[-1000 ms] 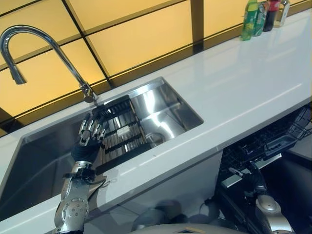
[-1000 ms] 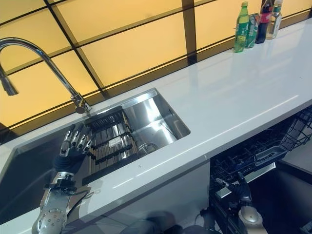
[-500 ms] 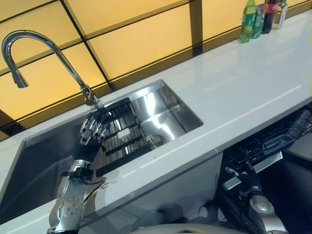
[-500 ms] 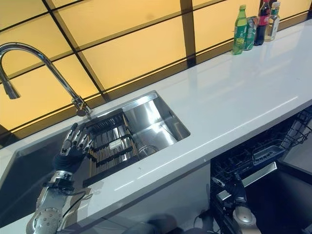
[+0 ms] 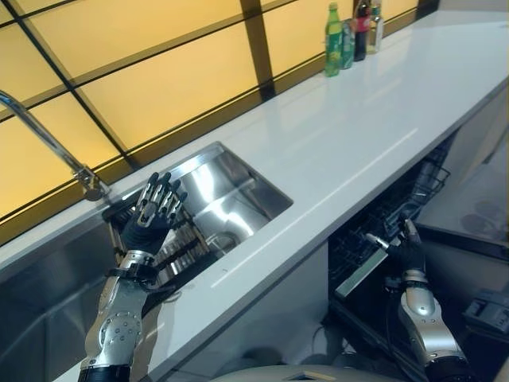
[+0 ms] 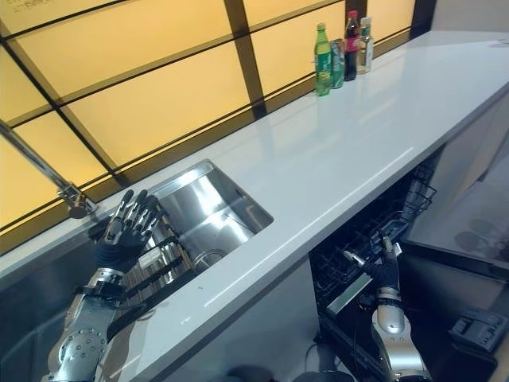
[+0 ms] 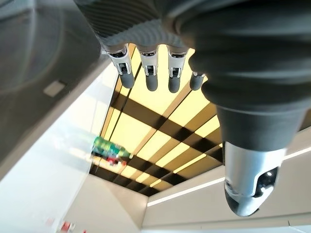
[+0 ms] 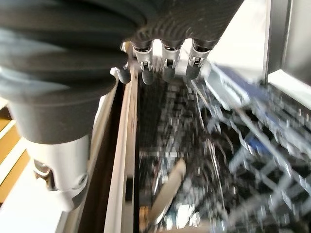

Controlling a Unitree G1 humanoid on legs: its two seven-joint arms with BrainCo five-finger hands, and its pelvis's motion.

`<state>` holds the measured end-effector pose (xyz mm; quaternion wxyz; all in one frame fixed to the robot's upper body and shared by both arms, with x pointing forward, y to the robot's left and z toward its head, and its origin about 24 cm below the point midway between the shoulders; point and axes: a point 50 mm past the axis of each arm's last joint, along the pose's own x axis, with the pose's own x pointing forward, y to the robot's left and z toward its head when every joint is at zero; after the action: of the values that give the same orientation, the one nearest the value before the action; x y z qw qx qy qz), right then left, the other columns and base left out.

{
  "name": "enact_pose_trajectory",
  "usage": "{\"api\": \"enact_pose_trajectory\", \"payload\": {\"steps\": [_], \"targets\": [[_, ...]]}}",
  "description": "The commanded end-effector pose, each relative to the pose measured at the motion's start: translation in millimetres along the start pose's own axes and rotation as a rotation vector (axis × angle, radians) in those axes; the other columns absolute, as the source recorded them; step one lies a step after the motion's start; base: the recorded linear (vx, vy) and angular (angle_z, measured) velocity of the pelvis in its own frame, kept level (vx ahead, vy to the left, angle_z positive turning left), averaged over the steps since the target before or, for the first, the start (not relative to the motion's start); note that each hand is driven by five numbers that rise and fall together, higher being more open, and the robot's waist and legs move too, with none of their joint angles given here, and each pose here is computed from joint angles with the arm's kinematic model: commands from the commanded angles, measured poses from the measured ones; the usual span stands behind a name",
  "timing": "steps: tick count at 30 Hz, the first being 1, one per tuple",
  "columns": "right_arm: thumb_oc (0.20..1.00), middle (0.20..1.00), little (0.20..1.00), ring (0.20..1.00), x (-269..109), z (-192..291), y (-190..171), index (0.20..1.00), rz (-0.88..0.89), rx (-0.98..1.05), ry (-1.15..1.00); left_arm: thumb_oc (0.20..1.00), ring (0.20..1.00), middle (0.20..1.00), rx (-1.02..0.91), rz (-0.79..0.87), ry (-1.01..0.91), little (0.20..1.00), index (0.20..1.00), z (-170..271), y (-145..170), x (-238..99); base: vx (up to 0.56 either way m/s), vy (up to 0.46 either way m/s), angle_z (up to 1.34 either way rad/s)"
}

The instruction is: Pick up plates and place into dishwasher.

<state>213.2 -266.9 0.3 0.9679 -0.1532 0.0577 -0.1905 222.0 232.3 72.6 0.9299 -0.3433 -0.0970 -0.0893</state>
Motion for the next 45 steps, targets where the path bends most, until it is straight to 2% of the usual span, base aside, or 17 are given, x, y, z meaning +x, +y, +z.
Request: {"api": "enact_pose_trajectory", "payload": {"steps": [1,9,24,30,39,45], "targets": [[1.000,1.000,1.000,1.000,14,40,2,1.000,-0.033,0.034,-0.180,1.000,1.000,1.000,0.081,-0.111,-0.131,1.000,1.000,33,-11,12,-0.07,-0.113,-0.22],[1.000,1.000,1.000,1.000,8,35,-8,1.000,-0.110,0.039,-0.167,1.000,1.000,1.000,0.094,-0.141,-0.134,1.000,1.000,33,-14,17,-0.09,-0.113,-0.19],[1.000,1.000,1.000,1.000,-4,1,-92,1.000,-0.632,-0.051,0.013,1.000,1.000,1.000,-0.013,-0.142,-0.218,1.000,1.000,22,-20,16,-0.07,0.129,-0.23],[1.000,1.000,1.000,1.000,-2,-5,-107,1.000,-0.785,-0.071,0.031,1.000,1.000,1.000,-0.067,-0.181,-0.248,1.000,1.000,13,-32,28,-0.07,0.148,-0.27],[1.000,1.000,1.000,1.000,6,-11,-121,1.000,-0.960,0.059,0.063,1.000,1.000,1.000,-0.131,-0.226,-0.290,1.000,1.000,2,-53,47,-0.07,0.098,-0.21],[1.000,1.000,1.000,1.000,16,-9,-123,1.000,-0.921,0.217,0.054,1.000,1.000,1.000,-0.162,-0.248,-0.288,1.000,1.000,-2,-63,50,-0.03,0.062,-0.12]]}}
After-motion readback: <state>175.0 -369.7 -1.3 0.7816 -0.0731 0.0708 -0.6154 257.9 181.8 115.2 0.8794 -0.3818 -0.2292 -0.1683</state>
